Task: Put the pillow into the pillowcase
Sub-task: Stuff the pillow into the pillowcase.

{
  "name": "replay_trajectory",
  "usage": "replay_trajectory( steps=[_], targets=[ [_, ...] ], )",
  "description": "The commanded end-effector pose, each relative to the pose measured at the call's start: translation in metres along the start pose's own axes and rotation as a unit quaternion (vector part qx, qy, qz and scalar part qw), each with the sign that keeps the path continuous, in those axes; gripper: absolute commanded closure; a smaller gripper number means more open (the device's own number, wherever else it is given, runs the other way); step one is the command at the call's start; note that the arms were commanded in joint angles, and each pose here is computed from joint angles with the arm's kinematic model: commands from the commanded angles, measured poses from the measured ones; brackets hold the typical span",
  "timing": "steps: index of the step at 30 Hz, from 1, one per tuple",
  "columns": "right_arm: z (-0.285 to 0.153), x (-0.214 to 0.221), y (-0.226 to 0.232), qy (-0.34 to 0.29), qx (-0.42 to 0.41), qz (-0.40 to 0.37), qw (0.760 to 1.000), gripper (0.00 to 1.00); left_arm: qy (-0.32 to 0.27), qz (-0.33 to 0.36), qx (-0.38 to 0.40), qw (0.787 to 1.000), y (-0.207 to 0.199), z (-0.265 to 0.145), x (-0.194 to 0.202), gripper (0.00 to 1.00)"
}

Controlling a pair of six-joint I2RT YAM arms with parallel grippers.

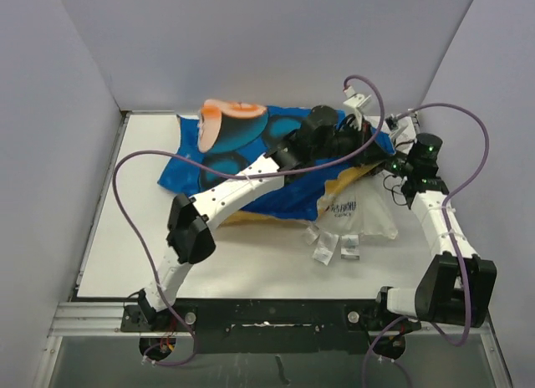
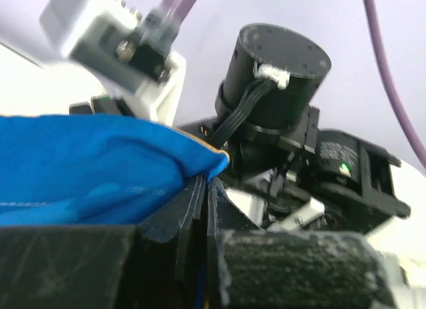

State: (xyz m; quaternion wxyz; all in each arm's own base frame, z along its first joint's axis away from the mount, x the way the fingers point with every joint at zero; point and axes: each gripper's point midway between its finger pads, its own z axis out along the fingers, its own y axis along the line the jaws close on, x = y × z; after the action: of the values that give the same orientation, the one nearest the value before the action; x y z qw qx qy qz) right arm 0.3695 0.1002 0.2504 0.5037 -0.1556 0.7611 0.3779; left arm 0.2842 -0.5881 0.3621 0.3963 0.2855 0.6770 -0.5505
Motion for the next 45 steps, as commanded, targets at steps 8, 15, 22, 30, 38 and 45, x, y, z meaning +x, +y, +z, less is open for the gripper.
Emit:
replay_trajectory(
  steps=[8,15,22,30,38,45],
  targets=[
    [-0.052,0.053,0.033,0.084,-0.075,-0.182,0.977,0.49,0.006,-0.163,0.114,0.980,0.044,-0.070,0.132,1.00],
    [-0.146,-0.012,-0.031,0.032,0.036,-0.180,0.982,0.10,-0.001,-0.165,0.124,0.978,0.039,-0.069,0.141,1.00],
    [-0.091,-0.008,-0.053,0.038,-0.034,0.013,0.999,0.02,0.024,-0.158,0.147,0.976,0.016,-0.061,0.161,1.00],
    [-0.010,0.006,-0.036,0.040,-0.042,0.114,0.992,0.01,0.060,-0.149,0.151,0.975,0.006,-0.062,0.188,1.00],
    [0.026,0.047,-0.010,0.063,-0.091,0.119,0.987,0.87,0.083,-0.085,0.098,0.988,0.019,-0.071,0.197,0.94],
    [0.001,0.059,0.015,0.025,-0.087,-0.065,0.994,0.99,0.066,-0.014,-0.052,0.996,0.015,-0.138,0.133,0.33]
  ],
)
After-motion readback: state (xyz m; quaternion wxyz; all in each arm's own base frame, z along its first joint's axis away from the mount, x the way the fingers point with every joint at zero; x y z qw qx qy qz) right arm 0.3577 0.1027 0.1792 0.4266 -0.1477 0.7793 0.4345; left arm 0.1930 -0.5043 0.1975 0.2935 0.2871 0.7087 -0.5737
